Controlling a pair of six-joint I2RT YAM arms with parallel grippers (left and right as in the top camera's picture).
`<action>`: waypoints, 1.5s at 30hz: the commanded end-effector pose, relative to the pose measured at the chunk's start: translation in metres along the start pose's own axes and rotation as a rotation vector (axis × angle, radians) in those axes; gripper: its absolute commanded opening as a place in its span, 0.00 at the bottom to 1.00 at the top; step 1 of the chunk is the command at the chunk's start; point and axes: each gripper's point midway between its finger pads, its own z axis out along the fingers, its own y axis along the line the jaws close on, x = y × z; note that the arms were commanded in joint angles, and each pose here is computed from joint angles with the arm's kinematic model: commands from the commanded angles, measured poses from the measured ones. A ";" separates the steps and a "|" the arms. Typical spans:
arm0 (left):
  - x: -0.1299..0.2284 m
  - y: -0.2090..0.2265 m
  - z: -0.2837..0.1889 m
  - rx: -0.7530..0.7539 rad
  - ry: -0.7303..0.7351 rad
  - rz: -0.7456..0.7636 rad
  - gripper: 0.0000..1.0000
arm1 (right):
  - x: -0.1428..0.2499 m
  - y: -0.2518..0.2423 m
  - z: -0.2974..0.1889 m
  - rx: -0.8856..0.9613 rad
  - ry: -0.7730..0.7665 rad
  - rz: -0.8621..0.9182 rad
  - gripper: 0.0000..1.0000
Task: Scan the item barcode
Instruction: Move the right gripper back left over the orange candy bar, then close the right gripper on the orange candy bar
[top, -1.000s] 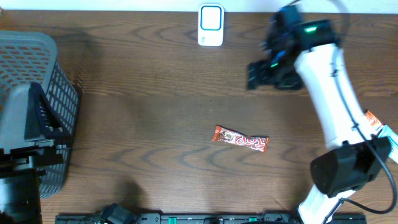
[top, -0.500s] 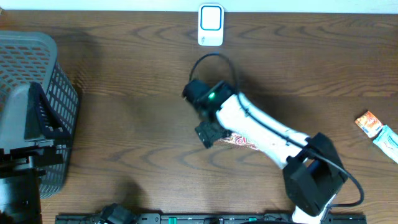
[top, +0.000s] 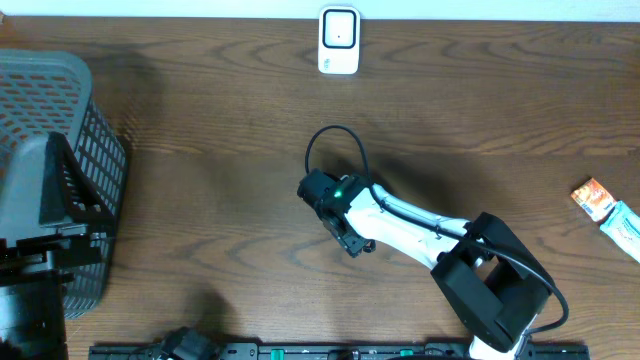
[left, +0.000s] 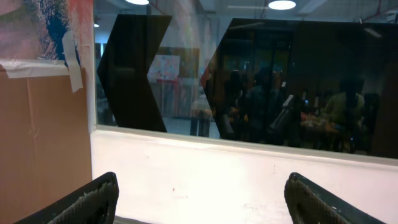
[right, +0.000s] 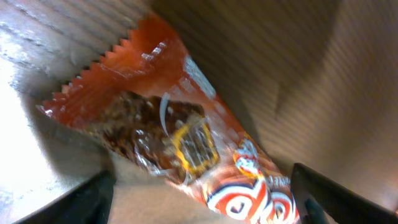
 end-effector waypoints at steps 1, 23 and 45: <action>-0.001 0.000 -0.001 0.002 -0.006 -0.012 0.86 | 0.004 -0.001 0.010 0.013 -0.007 -0.025 0.68; -0.001 0.000 -0.001 0.001 -0.005 -0.012 0.86 | -0.059 0.060 -0.168 -1.060 -0.234 -0.125 0.01; 0.000 0.000 -0.001 0.002 -0.001 -0.009 0.86 | -0.107 0.007 -0.131 -1.225 -0.794 -0.200 0.99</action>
